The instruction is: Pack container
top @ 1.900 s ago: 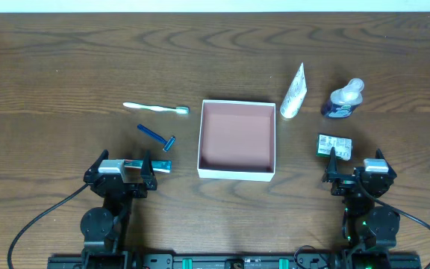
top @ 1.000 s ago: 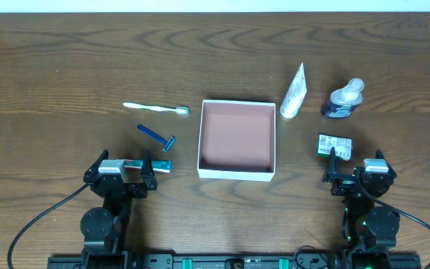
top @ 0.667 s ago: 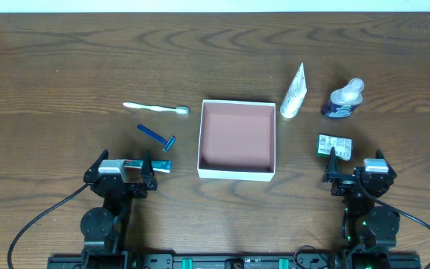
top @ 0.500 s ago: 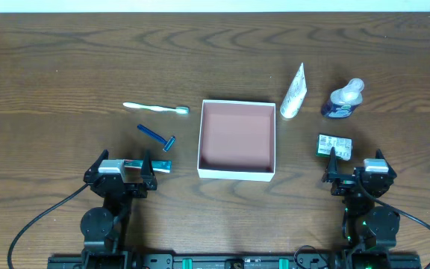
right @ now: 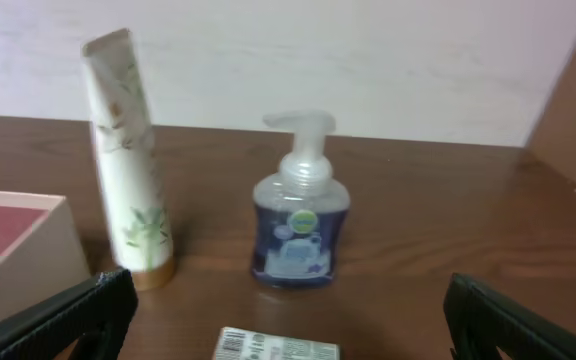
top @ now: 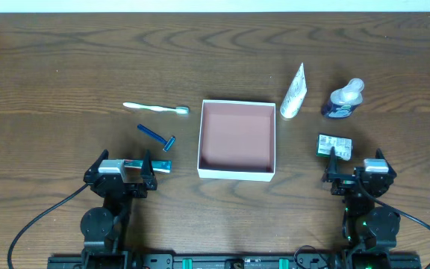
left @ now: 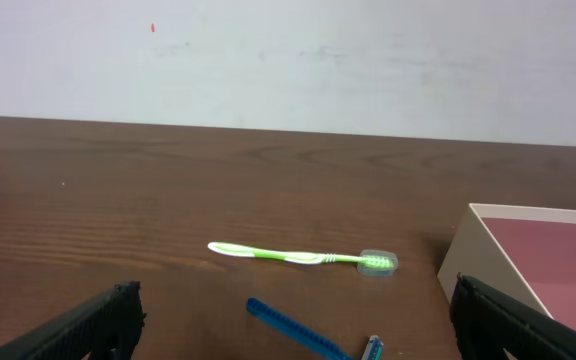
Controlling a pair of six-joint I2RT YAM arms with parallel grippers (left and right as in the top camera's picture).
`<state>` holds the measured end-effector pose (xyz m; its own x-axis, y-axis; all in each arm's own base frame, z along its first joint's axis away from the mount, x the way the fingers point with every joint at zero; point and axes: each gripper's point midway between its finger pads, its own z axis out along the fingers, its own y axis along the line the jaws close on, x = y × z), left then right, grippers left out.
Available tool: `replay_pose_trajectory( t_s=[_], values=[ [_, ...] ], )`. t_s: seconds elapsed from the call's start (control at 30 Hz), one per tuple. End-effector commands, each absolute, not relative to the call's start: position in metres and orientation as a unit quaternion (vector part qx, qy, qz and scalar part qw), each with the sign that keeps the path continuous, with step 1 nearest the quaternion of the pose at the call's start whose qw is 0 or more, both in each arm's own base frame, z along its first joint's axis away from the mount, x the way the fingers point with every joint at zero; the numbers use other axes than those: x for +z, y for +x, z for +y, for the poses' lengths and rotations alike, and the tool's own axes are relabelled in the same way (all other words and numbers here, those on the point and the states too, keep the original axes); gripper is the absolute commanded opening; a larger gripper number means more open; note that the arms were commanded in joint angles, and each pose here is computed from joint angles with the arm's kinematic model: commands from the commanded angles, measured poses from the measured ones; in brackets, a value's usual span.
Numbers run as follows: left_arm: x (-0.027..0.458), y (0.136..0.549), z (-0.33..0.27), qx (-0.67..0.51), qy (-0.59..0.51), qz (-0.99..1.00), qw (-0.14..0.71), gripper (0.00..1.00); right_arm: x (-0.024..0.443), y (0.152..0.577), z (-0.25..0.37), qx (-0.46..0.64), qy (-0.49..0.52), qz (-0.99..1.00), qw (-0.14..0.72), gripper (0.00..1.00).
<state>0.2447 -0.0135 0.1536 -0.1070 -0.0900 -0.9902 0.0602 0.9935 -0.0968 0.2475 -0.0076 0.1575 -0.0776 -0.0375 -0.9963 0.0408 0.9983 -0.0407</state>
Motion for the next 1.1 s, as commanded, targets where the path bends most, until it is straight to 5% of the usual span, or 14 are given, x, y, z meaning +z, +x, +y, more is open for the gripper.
replay_pose_trajectory(
  t_s=[0.0, 0.3, 0.53, 1.07],
  values=[
    [0.138, 0.244, -0.016, -0.06, -0.004, 0.758, 0.649, 0.98, 0.159, 0.246, 0.02, 0.024, -0.057, 0.73, 0.681, 0.99],
    [0.138, 0.244, -0.016, -0.06, -0.004, 0.758, 0.649, 0.98, 0.159, 0.237, 0.027, 0.045, -0.063, 0.76, 0.646, 0.99],
    [0.138, 0.244, -0.016, -0.06, -0.004, 0.758, 0.649, 0.98, 0.205, 0.235, 0.031, 0.057, -0.068, 0.776, 0.624, 0.99],
    [0.138, 0.244, -0.016, -0.06, -0.004, 0.758, 0.649, 0.98, 0.315, 0.332, 0.104, 0.275, -0.14, 0.873, 0.377, 0.99]
  ],
)
